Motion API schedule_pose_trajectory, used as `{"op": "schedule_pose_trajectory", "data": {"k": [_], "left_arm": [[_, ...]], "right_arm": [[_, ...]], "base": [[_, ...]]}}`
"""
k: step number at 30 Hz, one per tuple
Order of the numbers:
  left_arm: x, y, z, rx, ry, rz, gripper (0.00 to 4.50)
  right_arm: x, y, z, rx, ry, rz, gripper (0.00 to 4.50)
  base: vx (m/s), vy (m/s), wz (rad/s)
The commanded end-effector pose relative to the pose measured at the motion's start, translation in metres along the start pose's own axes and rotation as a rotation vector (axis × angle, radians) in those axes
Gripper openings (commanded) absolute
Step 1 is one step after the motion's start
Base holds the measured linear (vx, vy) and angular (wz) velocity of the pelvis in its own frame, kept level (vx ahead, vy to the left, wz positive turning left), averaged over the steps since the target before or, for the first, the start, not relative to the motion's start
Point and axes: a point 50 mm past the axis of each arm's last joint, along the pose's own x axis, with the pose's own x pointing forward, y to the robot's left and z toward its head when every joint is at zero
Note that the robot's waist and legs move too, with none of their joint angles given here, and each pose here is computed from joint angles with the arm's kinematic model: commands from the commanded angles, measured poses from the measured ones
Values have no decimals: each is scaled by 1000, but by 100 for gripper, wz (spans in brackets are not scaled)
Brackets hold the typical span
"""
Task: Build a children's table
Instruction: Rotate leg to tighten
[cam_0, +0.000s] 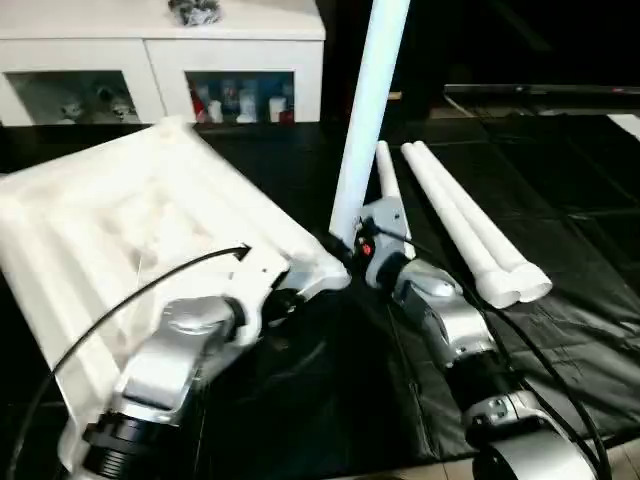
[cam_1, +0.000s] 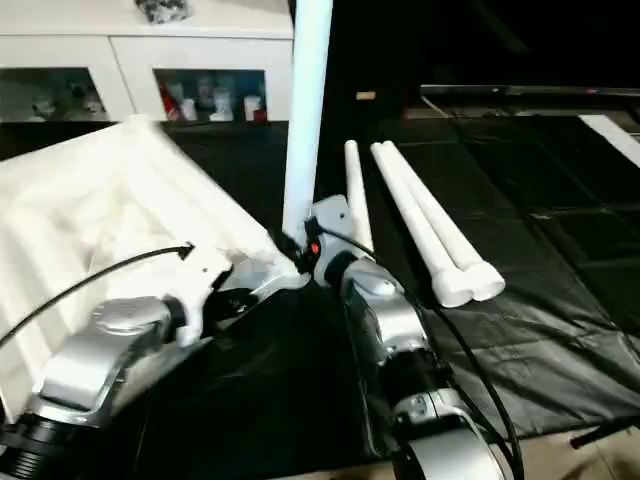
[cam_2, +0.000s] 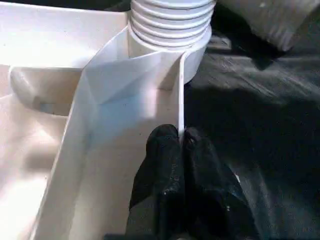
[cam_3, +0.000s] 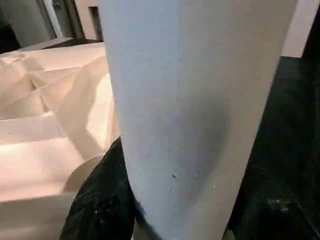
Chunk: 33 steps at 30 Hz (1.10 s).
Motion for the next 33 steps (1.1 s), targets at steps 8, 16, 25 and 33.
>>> {"op": "schedule_pose_trajectory", "data": {"k": [8, 16, 25, 33], "left_arm": [[6, -3, 20, 58, -43, -22, 0], [6, 2, 20, 75, -40, -27, 0], [7, 12, 18, 116, -22, -47, 0], [7, 21, 15, 151, -3, -64, 0]], "right_arm": [[-11, 7, -64, 157, 250, -36, 247], [-12, 3, -61, 111, 221, -27, 326], [-23, -9, -46, 148, 95, -18, 404], [-36, -17, -31, 119, 39, 14, 447]], "base": [[0, 0, 0], [0, 0, 0], [0, 0, 0], [0, 0, 0]]}}
